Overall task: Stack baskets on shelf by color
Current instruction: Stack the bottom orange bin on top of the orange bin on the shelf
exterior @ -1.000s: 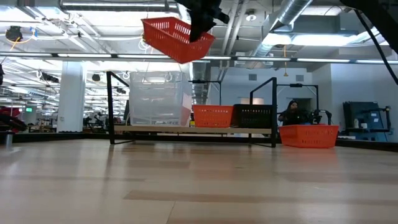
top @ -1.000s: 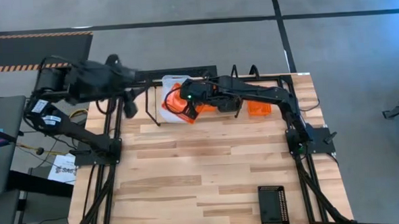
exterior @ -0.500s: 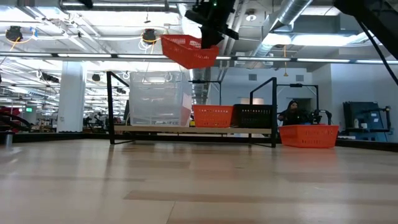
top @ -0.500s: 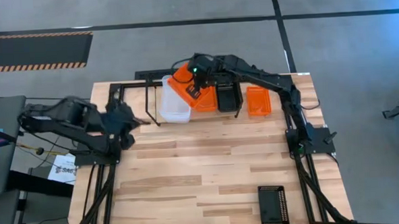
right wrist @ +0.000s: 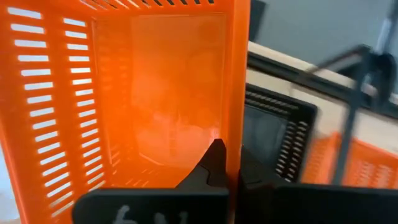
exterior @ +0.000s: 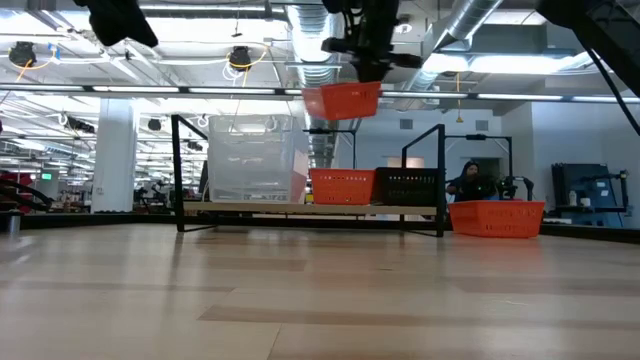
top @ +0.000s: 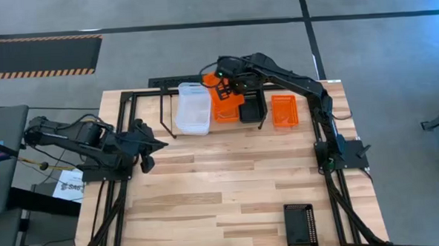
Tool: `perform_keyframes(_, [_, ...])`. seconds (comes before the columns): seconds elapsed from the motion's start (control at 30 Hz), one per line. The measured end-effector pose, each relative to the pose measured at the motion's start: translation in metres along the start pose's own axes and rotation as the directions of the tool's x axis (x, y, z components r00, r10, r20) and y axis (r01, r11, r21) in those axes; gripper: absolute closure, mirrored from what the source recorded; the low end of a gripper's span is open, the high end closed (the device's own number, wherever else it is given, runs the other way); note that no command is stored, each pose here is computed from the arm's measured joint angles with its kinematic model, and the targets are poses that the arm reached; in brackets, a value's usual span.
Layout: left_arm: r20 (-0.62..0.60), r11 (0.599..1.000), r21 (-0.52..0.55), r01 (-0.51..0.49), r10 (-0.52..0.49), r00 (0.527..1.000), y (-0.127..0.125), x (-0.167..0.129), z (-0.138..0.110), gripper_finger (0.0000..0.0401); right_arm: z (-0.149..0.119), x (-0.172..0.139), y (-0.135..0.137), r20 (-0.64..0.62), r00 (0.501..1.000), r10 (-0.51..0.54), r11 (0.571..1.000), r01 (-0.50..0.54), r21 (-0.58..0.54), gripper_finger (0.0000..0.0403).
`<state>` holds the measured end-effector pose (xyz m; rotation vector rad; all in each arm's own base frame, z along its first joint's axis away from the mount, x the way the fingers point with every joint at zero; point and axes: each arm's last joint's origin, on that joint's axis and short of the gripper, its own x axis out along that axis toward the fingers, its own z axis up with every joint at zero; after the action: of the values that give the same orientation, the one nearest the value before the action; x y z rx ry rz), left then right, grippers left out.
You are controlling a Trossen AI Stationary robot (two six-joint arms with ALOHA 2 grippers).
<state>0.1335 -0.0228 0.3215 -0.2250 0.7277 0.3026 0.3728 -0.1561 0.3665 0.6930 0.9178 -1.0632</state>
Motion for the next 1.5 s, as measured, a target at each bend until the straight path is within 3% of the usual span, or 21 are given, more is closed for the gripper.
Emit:
perform_keyframes(0.1, [0.027, 1.000, 0.015, 0.001, -0.002, 1.000, 0.003, -0.006, -0.001, 0.0399, -0.003, -0.001, -0.002, -0.006, 0.999, -0.044, 0.998, 0.044, 0.038, 0.0401])
perform_keyframes(0.27, [0.080, 1.000, 0.019, -0.012, 0.010, 0.997, 0.010, -0.016, -0.003, 0.0401, -0.005, 0.003, 0.006, 0.025, 1.000, -0.013, 0.997, 0.011, 0.076, 0.0401])
perform_keyframes(0.67, [0.170, 1.000, -0.022, 0.021, -0.017, 0.985, 0.023, -0.038, -0.009, 0.0401, -0.020, 0.055, 0.018, -0.029, 1.000, -0.002, 0.995, 0.005, 0.102, 0.0402])
perform_keyframes(0.87, [0.171, 1.000, -0.023, 0.016, -0.012, 0.985, 0.025, -0.039, -0.010, 0.0401, -0.022, 0.077, 0.019, -0.045, 0.998, 0.043, 0.992, -0.037, 0.123, 0.0402])
perform_keyframes(1.5, [0.182, 1.000, -0.029, -0.007, 0.012, 0.983, 0.025, -0.039, -0.009, 0.0401, -0.037, 0.105, 0.011, -0.130, 0.991, -0.006, 0.987, 0.027, 0.156, 0.0395])
